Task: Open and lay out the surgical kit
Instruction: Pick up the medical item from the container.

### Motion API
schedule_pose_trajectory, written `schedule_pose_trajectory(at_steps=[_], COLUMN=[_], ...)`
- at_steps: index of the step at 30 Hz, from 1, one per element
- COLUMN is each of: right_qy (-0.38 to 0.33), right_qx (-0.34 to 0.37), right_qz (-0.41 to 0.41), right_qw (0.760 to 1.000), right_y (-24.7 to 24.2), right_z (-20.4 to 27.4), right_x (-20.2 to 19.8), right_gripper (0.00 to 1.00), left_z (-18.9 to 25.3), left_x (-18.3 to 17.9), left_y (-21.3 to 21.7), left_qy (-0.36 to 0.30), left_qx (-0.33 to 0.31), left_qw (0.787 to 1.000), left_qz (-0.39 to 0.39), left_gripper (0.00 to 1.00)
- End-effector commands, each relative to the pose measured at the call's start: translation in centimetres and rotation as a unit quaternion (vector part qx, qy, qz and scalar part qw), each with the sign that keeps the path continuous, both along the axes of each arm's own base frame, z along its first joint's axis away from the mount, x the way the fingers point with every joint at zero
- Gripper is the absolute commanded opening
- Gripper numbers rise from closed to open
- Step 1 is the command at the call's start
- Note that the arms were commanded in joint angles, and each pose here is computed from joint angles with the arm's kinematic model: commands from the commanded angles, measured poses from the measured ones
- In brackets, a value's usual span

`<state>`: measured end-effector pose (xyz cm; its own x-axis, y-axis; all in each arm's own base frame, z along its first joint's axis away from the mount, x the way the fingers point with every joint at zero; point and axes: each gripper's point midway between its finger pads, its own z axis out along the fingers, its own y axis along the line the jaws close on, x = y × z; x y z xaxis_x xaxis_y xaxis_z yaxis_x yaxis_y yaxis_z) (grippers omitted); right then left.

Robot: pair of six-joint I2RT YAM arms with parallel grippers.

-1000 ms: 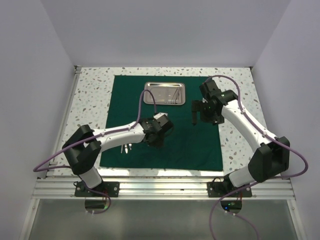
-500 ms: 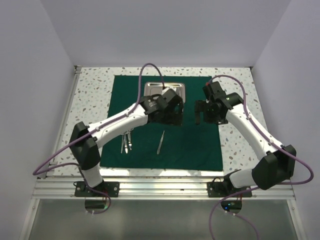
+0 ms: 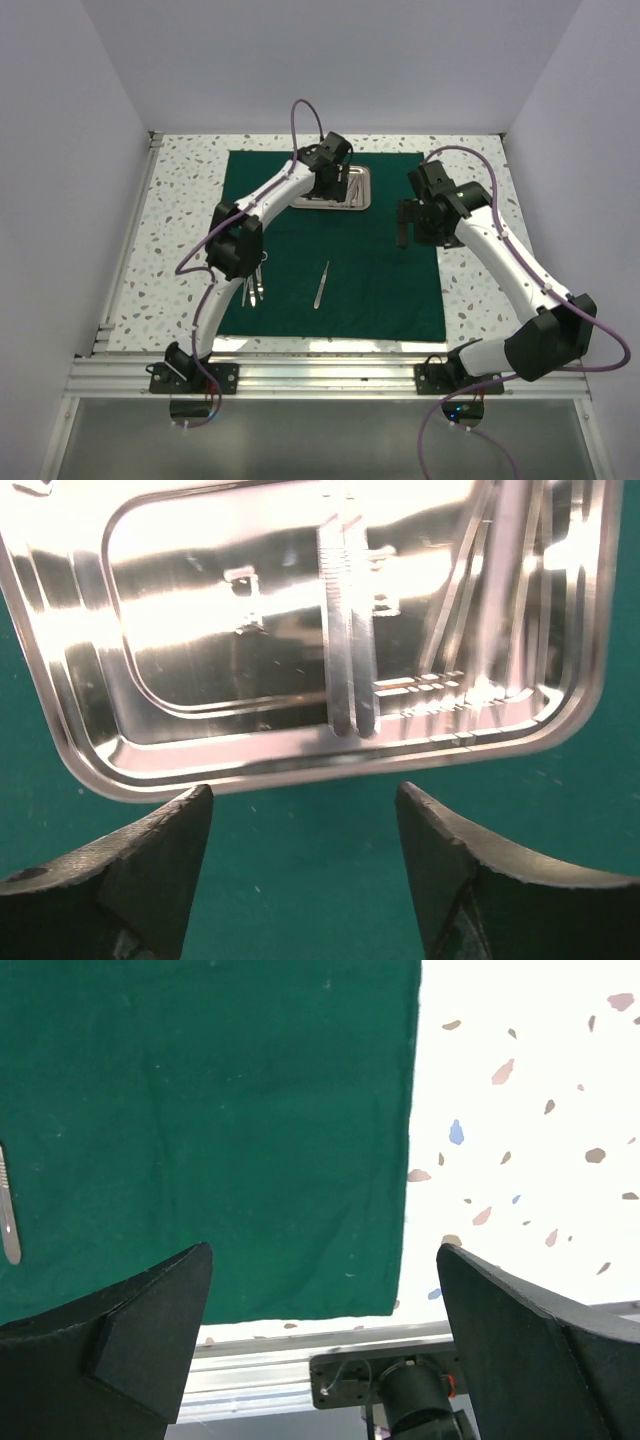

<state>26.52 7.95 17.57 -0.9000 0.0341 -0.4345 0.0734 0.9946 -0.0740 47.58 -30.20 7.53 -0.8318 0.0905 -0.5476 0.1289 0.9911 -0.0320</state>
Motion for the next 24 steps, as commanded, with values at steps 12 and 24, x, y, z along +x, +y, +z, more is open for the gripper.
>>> schedule_pose_trajectory(at_steps=[12,24], right_qy=[-0.007,0.0], right_qx=[-0.021,-0.022], right_qz=[-0.016,-0.006], right_qw=[1.0,1.0], right_y=[-0.4,0.1], right_z=[1.6,1.2], right_x=[1.3,2.0], right_gripper=[0.99,0.99], left_z=[-3.1,-6.6], left_x=[2.8,2.7], left_y=[-0.1,1.0], left_qy=[-0.002,0.016], left_qx=[-0.033,0.003], left_qw=[0.999,1.0], left_qz=[-0.02,-0.006], left_gripper=[0.7,0.58])
